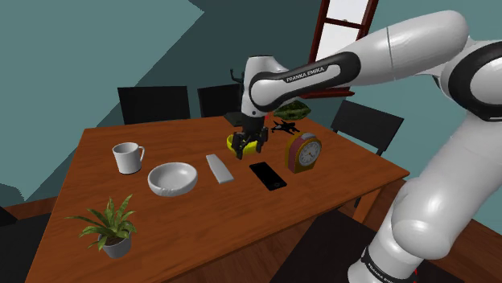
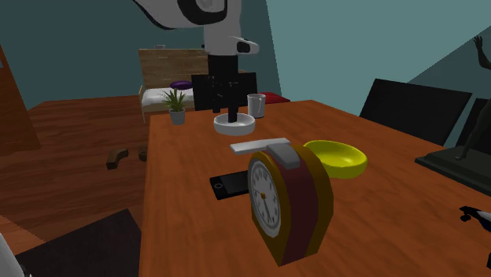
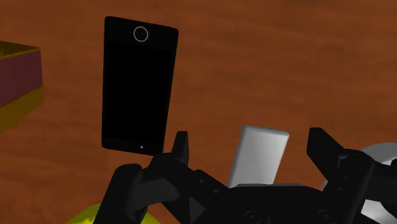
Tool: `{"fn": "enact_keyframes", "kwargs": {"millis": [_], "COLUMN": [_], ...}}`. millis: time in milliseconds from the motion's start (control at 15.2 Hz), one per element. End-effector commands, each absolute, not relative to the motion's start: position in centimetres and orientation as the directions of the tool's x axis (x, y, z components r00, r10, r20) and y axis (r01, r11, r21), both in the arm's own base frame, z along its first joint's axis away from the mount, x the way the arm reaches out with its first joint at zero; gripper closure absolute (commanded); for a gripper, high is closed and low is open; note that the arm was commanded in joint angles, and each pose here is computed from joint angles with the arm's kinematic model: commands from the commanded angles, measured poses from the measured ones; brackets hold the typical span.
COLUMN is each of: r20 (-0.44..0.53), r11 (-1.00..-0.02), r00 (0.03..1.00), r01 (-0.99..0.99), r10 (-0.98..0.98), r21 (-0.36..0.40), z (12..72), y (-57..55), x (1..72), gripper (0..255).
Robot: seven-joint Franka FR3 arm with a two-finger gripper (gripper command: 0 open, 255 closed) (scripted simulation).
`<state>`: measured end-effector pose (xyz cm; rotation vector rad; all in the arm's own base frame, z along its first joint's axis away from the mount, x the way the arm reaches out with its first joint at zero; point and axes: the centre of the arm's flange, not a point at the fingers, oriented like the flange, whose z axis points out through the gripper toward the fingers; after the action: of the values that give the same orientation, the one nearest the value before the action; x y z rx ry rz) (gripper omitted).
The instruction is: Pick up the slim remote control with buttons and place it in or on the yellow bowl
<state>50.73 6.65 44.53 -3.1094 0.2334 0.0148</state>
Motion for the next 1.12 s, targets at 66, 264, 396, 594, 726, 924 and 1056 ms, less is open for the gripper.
{"fn": "enact_keyframes", "kwargs": {"millis": [66, 264, 396, 594, 726, 924, 1056], "r20": [-0.01, -0.01, -0.01, -0.009, -0.008, -0.008, -0.008], "r11": [-0.981, -0.971, -0.963, -0.951, -0.941, -0.934, -0.934], "r00": [0.981, 0.971, 0.963, 0.95, 0.941, 0.934, 0.934], "r01": [-0.195, -0.239, -0.268, -0.311, -0.339, -0.358, -0.358], "r10": [-0.195, -0.239, -0.268, -0.311, -0.339, -0.358, -0.358], "r21": [-0.017, -0.01, -0.006, 0.001, 0.005, 0.008, 0.008], "z": [42.5, 40.4, 39.1, 37.1, 35.7, 34.3, 33.2], "y": [7.1, 7.5, 7.6, 7.8, 7.7, 7.7, 7.7], "x": [54.2, 57.6, 59.9, 63.3, 65.6, 67.1, 67.1], "gripper": [0, 0, 0, 0, 0, 0, 0]}}
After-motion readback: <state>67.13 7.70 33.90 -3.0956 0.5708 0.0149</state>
